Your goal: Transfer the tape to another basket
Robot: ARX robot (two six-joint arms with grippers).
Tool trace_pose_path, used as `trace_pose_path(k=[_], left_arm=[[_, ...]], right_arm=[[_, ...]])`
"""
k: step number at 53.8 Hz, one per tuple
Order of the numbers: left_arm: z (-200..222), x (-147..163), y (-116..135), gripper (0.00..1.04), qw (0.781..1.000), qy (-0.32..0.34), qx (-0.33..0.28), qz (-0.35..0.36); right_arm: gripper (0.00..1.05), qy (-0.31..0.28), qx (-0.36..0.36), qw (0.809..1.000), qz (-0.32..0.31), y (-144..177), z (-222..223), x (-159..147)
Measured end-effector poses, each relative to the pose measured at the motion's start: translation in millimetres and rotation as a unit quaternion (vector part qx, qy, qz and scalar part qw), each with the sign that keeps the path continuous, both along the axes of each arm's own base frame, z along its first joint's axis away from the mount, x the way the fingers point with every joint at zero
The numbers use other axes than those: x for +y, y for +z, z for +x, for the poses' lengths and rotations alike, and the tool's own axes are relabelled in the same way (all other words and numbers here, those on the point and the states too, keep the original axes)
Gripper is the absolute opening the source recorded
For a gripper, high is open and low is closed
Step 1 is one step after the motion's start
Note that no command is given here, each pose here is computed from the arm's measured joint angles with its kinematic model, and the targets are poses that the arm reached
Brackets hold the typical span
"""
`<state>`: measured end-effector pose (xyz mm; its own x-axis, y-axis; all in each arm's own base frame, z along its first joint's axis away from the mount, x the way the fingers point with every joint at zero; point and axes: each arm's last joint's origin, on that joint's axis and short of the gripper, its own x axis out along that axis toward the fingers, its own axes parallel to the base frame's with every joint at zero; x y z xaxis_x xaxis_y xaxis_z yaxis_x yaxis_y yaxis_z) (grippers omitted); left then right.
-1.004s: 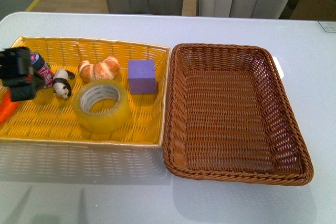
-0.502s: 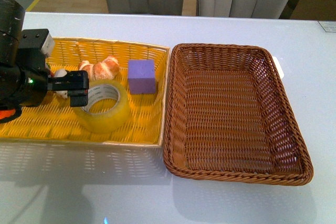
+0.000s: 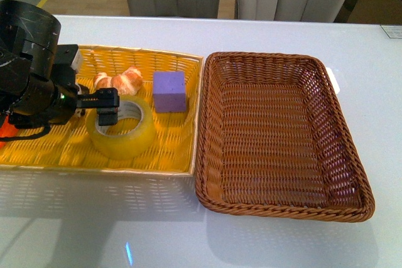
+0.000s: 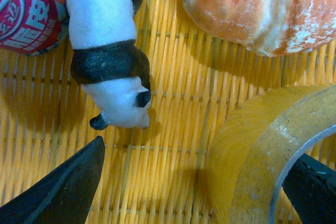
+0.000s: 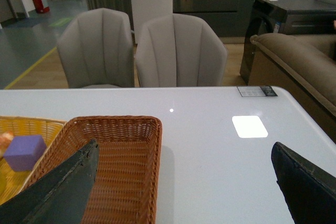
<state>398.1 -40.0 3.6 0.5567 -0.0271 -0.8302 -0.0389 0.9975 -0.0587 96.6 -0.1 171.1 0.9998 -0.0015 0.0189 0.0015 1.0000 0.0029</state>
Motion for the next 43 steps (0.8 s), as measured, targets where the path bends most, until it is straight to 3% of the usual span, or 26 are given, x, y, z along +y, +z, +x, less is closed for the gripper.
trace_pose_path(k=[8, 20, 31, 43], left_arm=[[2.7, -2.8, -5.7, 0.92, 1.0, -0.001, 0.008, 0.002], [3.4, -10.1, -11.9, 0.6, 1.0, -0.005, 0.016, 0.004], [2.5, -18.0, -10.1, 0.22, 1.0, -0.001, 0.017, -0.001], [-11.6, -22.4, 32.5, 0.17, 0.999, 0.0, -0.03, -0.016]], right_arm=[[0.96, 0.0, 0.0, 1.0, 0.0, 0.0, 0.0, 0.0], [0.96, 0.0, 0.0, 1.0, 0.0, 0.0, 0.0, 0.0], [0.96, 0.0, 0.0, 1.0, 0.0, 0.0, 0.0, 0.0], [0.96, 0.0, 0.0, 1.0, 0.0, 0.0, 0.0, 0.0]])
